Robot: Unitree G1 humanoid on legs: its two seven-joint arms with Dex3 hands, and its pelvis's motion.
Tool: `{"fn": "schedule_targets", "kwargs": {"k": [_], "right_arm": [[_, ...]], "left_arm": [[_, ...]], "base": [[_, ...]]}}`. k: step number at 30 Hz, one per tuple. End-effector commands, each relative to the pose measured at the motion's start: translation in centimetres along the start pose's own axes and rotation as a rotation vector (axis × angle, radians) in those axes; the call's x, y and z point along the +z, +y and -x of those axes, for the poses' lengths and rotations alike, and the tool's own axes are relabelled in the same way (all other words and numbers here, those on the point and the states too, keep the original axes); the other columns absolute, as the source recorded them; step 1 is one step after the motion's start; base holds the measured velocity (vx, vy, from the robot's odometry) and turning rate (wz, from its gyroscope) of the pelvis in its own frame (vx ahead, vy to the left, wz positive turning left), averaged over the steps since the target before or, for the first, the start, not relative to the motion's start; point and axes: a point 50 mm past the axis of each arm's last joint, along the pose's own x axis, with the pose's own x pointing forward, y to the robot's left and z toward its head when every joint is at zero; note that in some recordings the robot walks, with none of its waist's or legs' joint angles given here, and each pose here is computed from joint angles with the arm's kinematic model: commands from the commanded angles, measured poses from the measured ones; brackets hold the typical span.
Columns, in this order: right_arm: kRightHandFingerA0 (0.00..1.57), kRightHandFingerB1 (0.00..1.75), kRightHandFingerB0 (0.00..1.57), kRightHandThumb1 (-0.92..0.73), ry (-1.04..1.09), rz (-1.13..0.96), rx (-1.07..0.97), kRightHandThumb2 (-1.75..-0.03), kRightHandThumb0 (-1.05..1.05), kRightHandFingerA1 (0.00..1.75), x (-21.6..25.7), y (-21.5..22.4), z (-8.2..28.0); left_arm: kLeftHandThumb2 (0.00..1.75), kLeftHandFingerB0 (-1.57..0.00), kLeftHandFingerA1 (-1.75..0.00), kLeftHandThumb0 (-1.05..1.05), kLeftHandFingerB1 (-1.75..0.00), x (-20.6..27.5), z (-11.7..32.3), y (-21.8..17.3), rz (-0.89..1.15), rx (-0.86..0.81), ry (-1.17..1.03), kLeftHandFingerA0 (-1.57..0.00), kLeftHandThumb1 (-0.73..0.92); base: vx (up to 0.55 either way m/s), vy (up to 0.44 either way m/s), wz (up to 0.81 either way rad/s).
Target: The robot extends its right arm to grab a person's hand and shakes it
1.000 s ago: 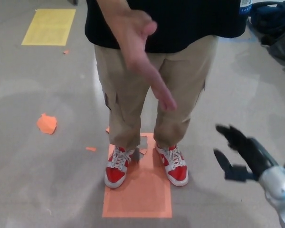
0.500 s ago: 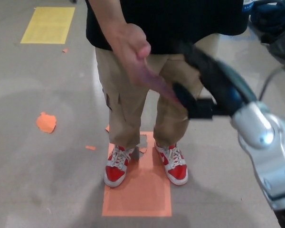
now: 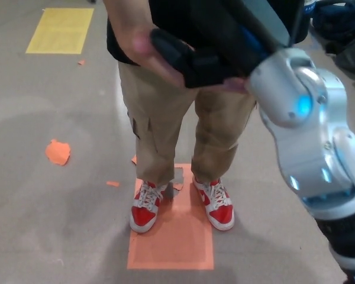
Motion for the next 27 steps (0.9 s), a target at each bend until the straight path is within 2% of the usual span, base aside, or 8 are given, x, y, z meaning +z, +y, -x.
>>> {"fn": "schedule_targets", "kwargs": {"k": [1, 8, 9, 13, 18, 19, 26, 27], "right_arm": [[0.0, 0.26, 0.01, -0.7, 0.285, 0.127, 0.093, -1.09, -0.92, 0.27, -1.0, 0.3, -1.3], [0.0, 0.21, 0.0, -0.62, 0.397, 0.148, 0.165, -1.04, -0.91, 0.23, -3.4, 1.9, -1.4], [0.0, 0.21, 0.0, -0.77, 0.405, 0.145, 0.169, -0.61, -0.93, 0.25, -3.7, 2.1, -1.3], [0.0, 0.15, 0.0, -0.59, 0.439, 0.166, 0.2, -1.02, -0.94, 0.16, -4.4, 2.8, -0.7], [0.0, 0.08, 0.0, -0.6, 0.456, 0.175, 0.222, -1.0, -1.01, 0.08, -4.8, 3.3, 0.2], [0.0, 0.09, 0.0, -0.59, 0.454, 0.171, 0.226, -0.99, -0.99, 0.08, -4.9, 3.4, 0.4], [0.0, 0.12, 0.0, -0.53, 0.432, 0.168, 0.259, -0.97, -0.91, 0.14, -4.5, 4.2, 1.4], [0.0, 0.12, 0.0, -0.53, 0.429, 0.181, 0.268, -0.99, -0.92, 0.14, -4.4, 4.4, 1.3]], "left_arm": [[0.64, -0.26, -0.32, -0.48, -0.32, -0.7, 0.7, 1.5, -0.065, 0.001, 0.014, -0.29, 0.79], [0.64, -0.24, -0.32, -0.47, -0.31, -0.7, 0.7, 1.5, -0.054, 0.008, 0.008, -0.27, 0.79], [1.08, -0.1, -0.5, -0.25, -0.5, -0.7, 0.7, 1.6, -0.057, 0.013, 0.011, -0.1, 0.59], [1.06, -0.1, -0.5, -0.25, -0.5, -0.7, 0.6, 1.6, -0.042, 0.037, 0.015, -0.1, 0.57], [1.07, -0.1, -0.5, -0.25, -0.5, -0.5, 0.6, 1.8, -0.057, 0.039, 0.012, -0.09, 0.58], [0.63, -0.25, -0.33, -0.45, -0.32, -0.5, 0.6, 1.8, -0.07, 0.041, 0.009, -0.28, 0.77], [1.07, -0.1, -0.5, -0.25, -0.5, -0.3, 0.6, 2.0, -0.084, 0.042, 0.011, -0.1, 0.58], [0.64, -0.24, -0.32, -0.46, -0.31, -0.3, 0.6, 2.0, -0.09, 0.042, 0.012, -0.27, 0.77]], "base": [[0.0, 0.0, 0.0], [0.0, 0.0, 0.0], [0.0, 0.0, 0.0], [0.0, 0.0, 0.0], [0.0, 0.0, 0.0], [0.0, 0.0, 0.0], [0.0, 0.0, 0.0], [0.0, 0.0, 0.0]]}}
